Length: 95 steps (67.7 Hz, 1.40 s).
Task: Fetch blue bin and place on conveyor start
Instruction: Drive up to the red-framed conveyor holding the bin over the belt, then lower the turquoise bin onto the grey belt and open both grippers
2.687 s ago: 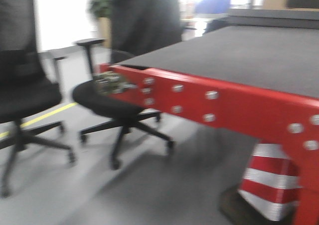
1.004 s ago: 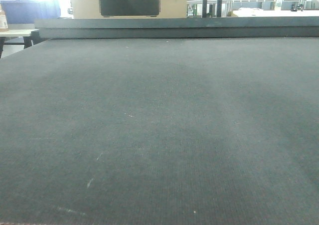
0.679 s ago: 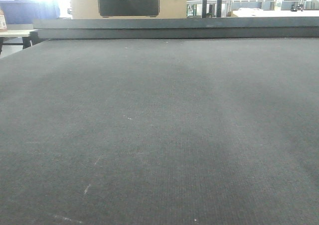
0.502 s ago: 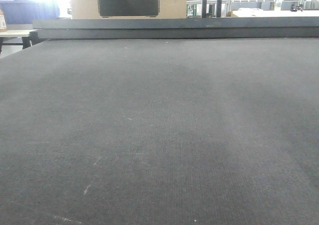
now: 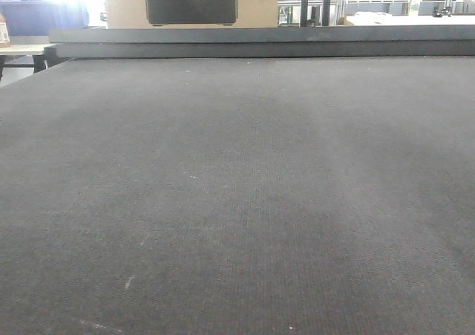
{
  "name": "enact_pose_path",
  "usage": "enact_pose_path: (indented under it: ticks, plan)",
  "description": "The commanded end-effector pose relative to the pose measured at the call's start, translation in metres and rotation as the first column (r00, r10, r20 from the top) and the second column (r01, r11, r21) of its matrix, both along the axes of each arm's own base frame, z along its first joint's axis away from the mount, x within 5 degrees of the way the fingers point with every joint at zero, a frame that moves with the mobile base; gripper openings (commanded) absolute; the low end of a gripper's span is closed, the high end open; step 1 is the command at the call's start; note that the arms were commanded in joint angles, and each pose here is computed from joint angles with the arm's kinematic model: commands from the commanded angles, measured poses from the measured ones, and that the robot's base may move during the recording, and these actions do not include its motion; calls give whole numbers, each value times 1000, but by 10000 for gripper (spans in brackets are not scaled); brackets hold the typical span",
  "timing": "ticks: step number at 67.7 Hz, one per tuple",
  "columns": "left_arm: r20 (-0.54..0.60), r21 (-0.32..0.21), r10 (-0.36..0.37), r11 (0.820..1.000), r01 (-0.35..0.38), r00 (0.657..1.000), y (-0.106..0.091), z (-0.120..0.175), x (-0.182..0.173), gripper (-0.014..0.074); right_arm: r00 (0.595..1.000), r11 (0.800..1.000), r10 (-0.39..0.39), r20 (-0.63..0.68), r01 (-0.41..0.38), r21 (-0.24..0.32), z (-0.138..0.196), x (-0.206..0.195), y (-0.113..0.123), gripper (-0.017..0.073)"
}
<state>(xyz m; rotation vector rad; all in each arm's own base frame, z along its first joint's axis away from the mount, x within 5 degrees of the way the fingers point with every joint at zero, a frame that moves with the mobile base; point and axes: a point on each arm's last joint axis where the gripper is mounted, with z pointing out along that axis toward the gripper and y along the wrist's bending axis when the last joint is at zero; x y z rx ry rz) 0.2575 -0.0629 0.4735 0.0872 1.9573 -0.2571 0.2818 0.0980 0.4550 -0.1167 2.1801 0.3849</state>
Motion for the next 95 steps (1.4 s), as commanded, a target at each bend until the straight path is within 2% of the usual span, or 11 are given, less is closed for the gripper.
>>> enact_pose_path:
  ticks: [1, 11, 15, 25, 38, 46, 57, 71, 83, 89, 95]
  plan:
    - [102, -46, 0, 999, 5, 995, -1, 13, -2, -111, 999, 1000, 8, 51, -7, -12, 9, -4, -3, -151]
    - [109, -60, -3, 998, 10, 994, -2, 14, -2, -111, 1000, 1000, 11, 26, -11, -18, 8, -7, -4, -151]
    - [86, -63, -7, 998, 12, 996, -2, 12, -3, -111, 1000, 999, 8, 2, -8, -42, 7, -8, -6, -151]
    - [-98, -22, -13, 1000, 11, 995, -3, -8, 0, -111, 999, 991, -2, -49, -4, -132, 1, -10, -11, -151]
    - [-273, 19, -9, 1000, 14, 962, -8, -44, 18, -111, 996, 985, -14, -92, -2, -174, -13, 1, -10, -151]
    - [-351, 30, -6, 999, 17, 936, -12, -71, 33, -111, 987, 980, -17, -163, -15, -196, -35, 17, -5, -151]
    - [-434, 13, -16, 1000, 25, 901, -22, -111, 53, -111, 964, 973, -25, -263, -36, -226, -78, 41, 3, -151]
    - [-482, 41, -35, 997, 62, 876, -40, -151, 71, -111, 936, 966, -32, -349, -60, -250, -129, 67, 11, -151]
    - [-514, 61, -38, 995, 81, 857, -48, -171, 82, -107, 921, 963, -36, -388, -72, -260, -155, 80, 15, -149]
    - [-527, 65, -36, 995, 82, 849, -49, -177, 85, -49, 915, 962, -38, -401, -75, -264, -161, 83, 16, -85]
    - [-528, 67, -35, 994, 82, 849, -49, -178, 85, 100, 914, 961, -39, -405, -76, -265, -162, 83, 16, 66]
